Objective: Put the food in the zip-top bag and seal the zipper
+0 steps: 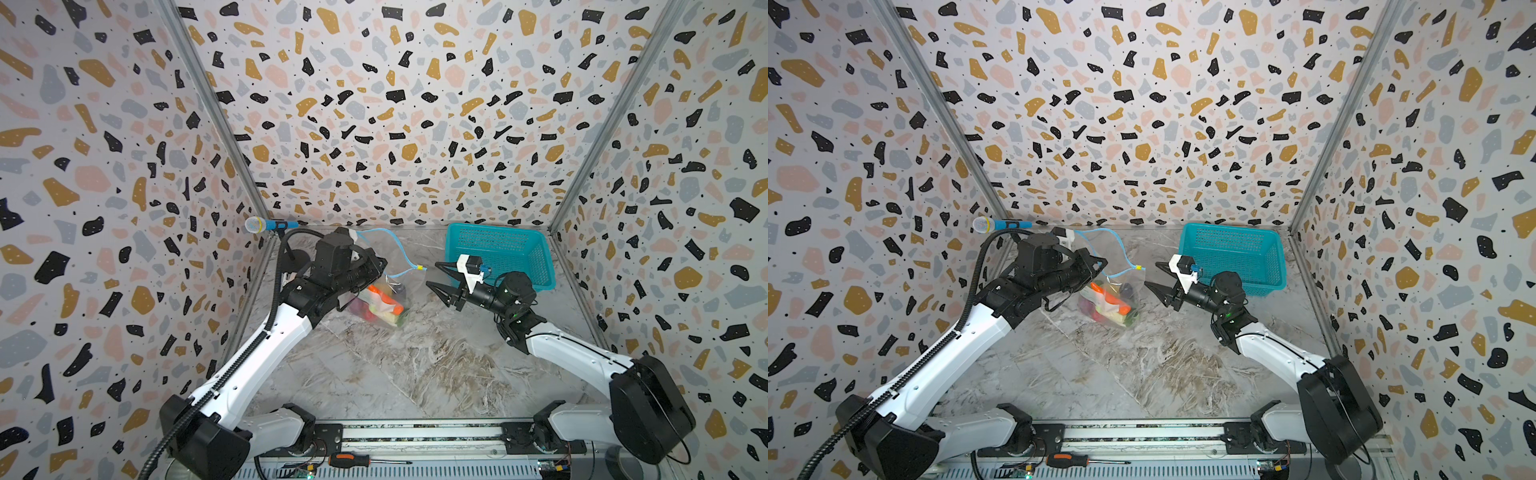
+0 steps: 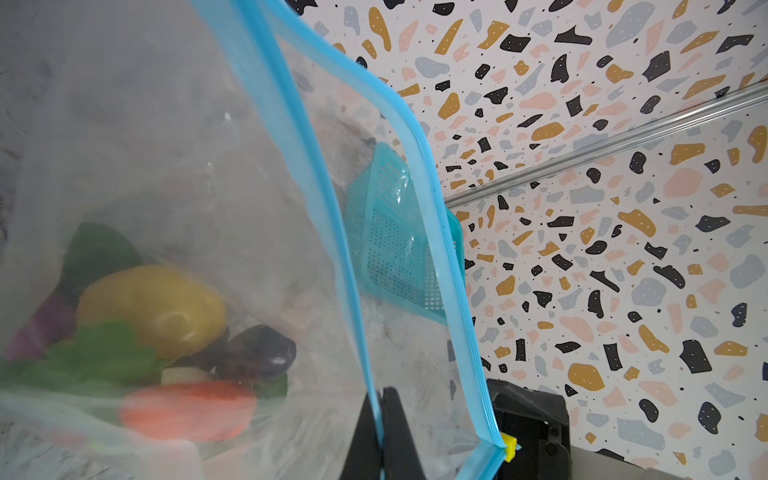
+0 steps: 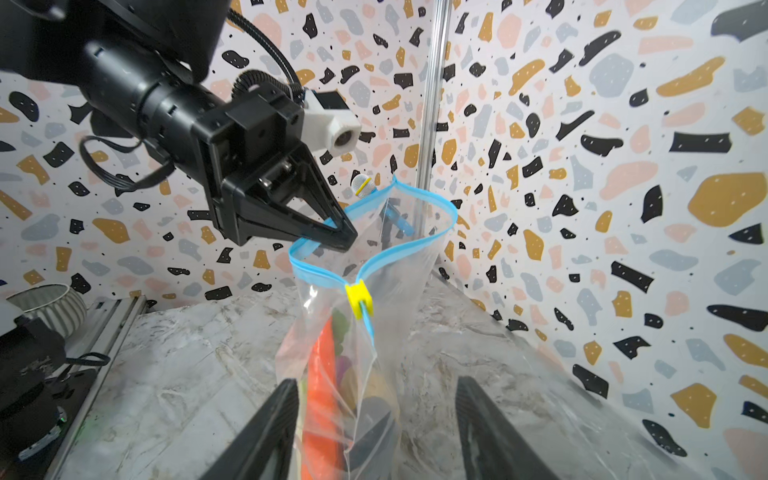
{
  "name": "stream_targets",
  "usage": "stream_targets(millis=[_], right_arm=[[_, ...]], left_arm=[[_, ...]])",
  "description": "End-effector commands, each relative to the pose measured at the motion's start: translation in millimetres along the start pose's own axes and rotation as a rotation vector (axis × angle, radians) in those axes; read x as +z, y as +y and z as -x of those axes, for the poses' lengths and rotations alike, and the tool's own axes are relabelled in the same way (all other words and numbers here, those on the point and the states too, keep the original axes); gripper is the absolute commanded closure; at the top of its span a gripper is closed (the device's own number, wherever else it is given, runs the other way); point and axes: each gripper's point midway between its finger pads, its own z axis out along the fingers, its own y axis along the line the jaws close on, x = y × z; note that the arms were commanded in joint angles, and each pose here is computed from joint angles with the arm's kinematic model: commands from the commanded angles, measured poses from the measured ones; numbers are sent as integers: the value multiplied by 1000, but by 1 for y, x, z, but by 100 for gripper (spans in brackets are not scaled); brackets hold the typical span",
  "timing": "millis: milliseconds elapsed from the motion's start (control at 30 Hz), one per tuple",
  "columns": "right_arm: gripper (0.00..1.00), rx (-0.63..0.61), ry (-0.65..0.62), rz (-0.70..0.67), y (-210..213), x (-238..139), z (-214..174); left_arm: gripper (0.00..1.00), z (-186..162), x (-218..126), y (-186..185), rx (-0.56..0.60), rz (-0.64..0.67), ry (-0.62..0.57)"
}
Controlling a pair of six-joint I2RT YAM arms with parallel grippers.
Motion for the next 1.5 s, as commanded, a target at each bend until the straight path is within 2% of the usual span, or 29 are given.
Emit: stream_targets(millis=[0, 367, 533, 667, 767, 967, 1067, 1200, 1333, 1467], right_arm=[[41, -25, -135, 88, 11, 3, 36], [60, -7, -122, 146, 12, 21, 26], [83, -8, -125, 171, 15, 27, 27], [95, -11, -123, 176, 16, 29, 27], [100, -20, -117, 179, 18, 30, 28], [100, -53, -103, 205, 22, 32, 32], [100, -96, -78, 206, 22, 35, 34], [100, -183, -48, 245, 24, 39, 38], [100, -252, -29, 320, 28, 45, 46], [100, -286, -37, 375, 28, 49, 58]], left_arm=[[100, 4, -5, -12, 20, -57, -16], [100, 4, -7, -12, 20, -58, -20], [100, 4, -7, -12, 20, -56, -19], [100, 4, -8, -13, 21, -59, -23], [100, 4, -8, -12, 20, -57, -21], [100, 4, -11, -11, 37, -52, -28], [99, 10, -15, -5, 120, 9, -34], [82, 29, -25, -5, 226, 68, -53], [58, 44, -34, -13, 303, 66, -90], [45, 58, -44, -29, 440, 45, -113]])
